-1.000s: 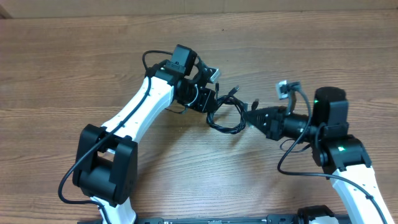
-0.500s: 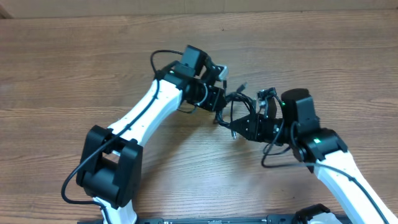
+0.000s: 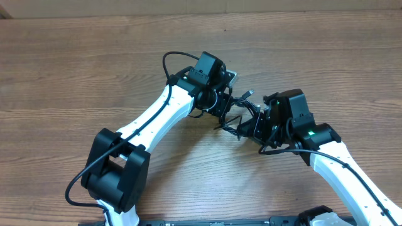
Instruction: Untangle cables
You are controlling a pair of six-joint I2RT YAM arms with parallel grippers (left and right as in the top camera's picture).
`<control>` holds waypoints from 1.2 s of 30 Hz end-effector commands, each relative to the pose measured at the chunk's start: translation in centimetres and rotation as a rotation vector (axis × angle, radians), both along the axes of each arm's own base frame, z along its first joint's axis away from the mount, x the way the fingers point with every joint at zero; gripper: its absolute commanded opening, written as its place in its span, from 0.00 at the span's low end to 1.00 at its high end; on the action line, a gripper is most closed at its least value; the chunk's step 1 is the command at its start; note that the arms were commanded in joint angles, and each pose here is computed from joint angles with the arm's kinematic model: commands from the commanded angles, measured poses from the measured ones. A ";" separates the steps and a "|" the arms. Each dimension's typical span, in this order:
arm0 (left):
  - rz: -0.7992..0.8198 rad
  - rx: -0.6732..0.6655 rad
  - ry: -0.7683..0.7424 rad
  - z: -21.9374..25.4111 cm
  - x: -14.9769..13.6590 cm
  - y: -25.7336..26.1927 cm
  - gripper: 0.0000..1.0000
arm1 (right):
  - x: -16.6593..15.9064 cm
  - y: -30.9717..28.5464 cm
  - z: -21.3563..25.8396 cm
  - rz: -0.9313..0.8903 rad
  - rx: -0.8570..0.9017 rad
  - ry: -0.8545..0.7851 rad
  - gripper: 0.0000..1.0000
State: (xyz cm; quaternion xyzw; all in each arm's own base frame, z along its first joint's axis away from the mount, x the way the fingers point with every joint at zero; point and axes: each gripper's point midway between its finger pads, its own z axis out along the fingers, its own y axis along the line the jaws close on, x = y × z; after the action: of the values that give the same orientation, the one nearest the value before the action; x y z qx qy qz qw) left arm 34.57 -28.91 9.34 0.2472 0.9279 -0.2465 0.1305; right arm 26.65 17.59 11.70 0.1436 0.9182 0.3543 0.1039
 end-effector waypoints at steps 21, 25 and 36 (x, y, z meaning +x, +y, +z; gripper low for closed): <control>-0.051 -0.338 0.271 3.9 -3.6 -3.9 0.04 | 3.3 -5.1 -0.8 -0.241 -0.272 -0.086 0.24; 0.079 -0.357 0.303 4.3 -1.8 -3.9 0.04 | 3.5 -4.9 -0.4 -0.237 -0.261 -0.095 0.59; 0.617 -0.229 0.379 1.8 2.2 -1.0 0.04 | 3.5 -4.2 9.4 -0.233 -0.145 -0.271 0.88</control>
State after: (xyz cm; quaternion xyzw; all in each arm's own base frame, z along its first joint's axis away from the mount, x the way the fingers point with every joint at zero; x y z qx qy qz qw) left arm 35.29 -31.08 11.69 0.0173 0.9291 -0.3648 0.0582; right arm 30.00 13.41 16.55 0.2040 0.9154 0.2605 0.2292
